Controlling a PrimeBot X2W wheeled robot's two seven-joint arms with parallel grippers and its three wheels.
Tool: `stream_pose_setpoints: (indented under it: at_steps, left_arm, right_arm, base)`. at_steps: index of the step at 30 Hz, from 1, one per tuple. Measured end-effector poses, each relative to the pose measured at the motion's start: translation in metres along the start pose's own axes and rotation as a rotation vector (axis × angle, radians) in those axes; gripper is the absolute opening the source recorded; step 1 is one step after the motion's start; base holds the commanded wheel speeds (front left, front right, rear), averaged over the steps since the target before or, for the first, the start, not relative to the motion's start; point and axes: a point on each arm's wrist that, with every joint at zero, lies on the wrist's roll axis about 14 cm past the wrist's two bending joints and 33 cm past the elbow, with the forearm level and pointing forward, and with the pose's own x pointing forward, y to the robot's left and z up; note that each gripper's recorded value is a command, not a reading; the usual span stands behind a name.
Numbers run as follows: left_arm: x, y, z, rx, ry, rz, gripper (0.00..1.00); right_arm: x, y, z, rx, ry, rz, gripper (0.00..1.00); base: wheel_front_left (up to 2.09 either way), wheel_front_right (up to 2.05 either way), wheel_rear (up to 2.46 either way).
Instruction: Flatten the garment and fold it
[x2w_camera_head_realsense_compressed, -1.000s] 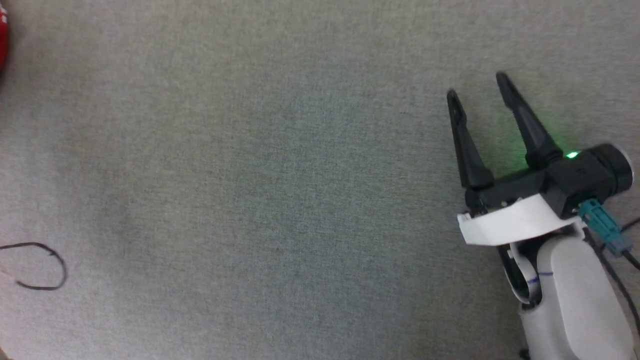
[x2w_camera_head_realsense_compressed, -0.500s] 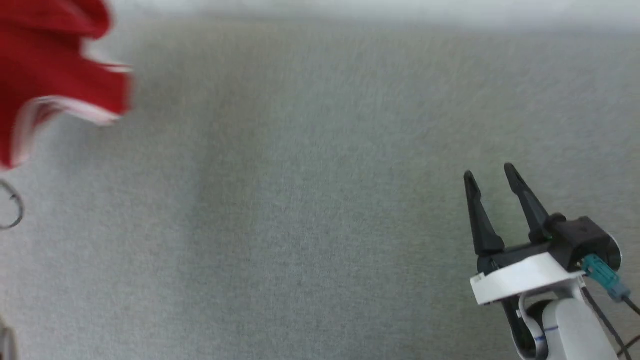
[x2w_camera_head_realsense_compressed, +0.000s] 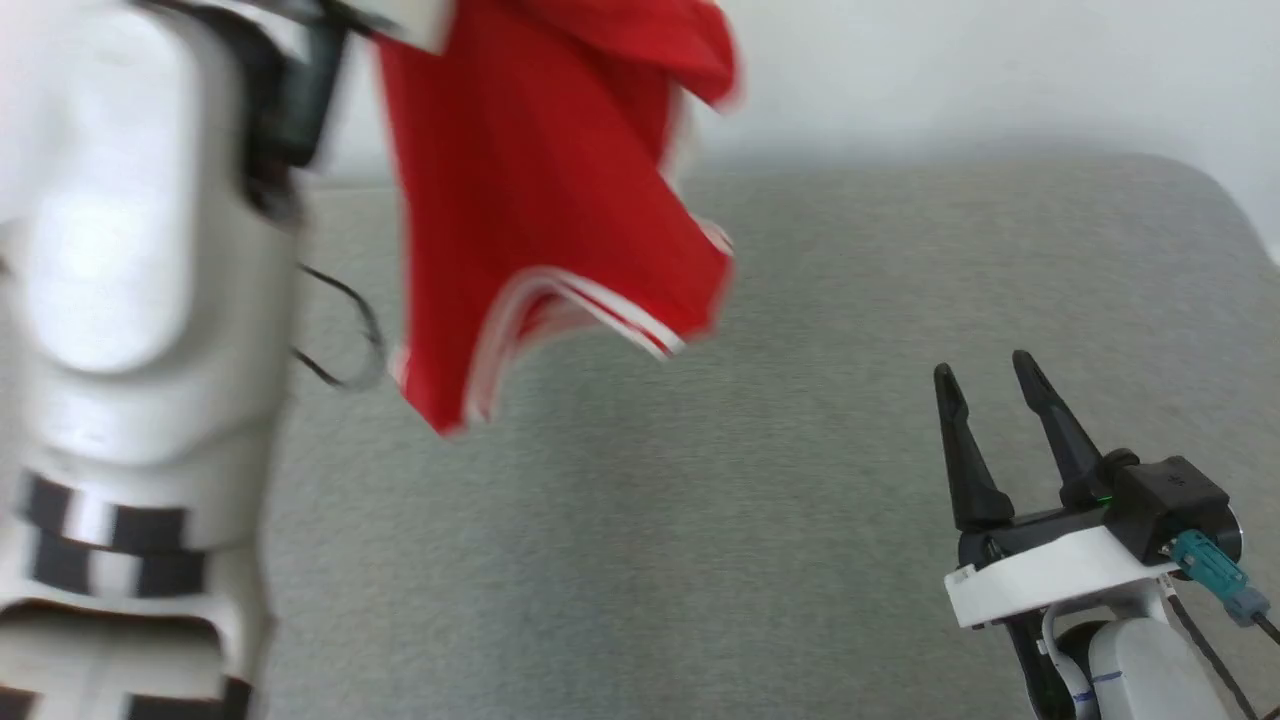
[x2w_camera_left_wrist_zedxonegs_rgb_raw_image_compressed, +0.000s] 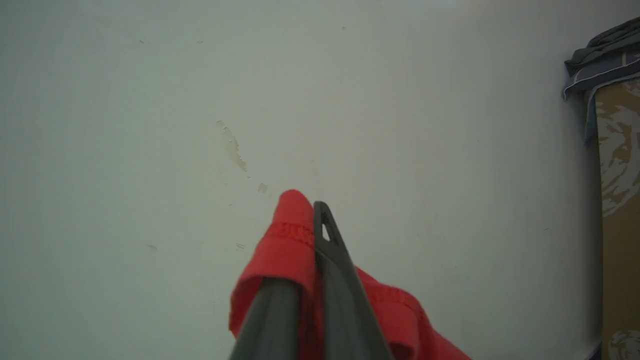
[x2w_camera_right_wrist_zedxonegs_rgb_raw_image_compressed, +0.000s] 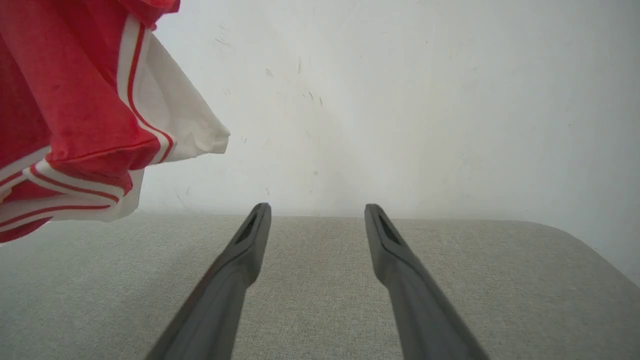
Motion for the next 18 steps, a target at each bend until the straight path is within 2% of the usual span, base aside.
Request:
stream_pose_setpoints:
  at_steps: [4, 7, 13, 18]
  left_arm:
    - [0.001, -0.065, -0.035, -0.123, 0.097, -0.149, 0.0]
    - [-0.02, -0.112, -0.092, -0.22, 0.292, -0.254, 0.0]
    - [-0.113, -0.185, -0.208, -0.39, 0.769, -0.396, 0.0]
    - [-0.208, -0.222, -0.265, -0.483, 1.107, -0.452, 0.0]
  right_arm:
    - [-0.011, -0.018, 0.007, -0.016, -0.012, -0.055, 1.0]
    - [-0.019, -0.03, 0.01, -0.023, -0.018, -0.093, 1.0]
    - [-0.031, -0.044, 0.011, -0.028, -0.014, -0.143, 1.0]
    - [-0.036, -0.052, 0.01, -0.03, -0.006, -0.171, 1.0]
  base:
    - [0.0, 0.0, 0.0]
    - [0.0, 0.0, 0.0]
    - [0.0, 0.0, 0.0]
    - [0.0, 0.0, 0.0]
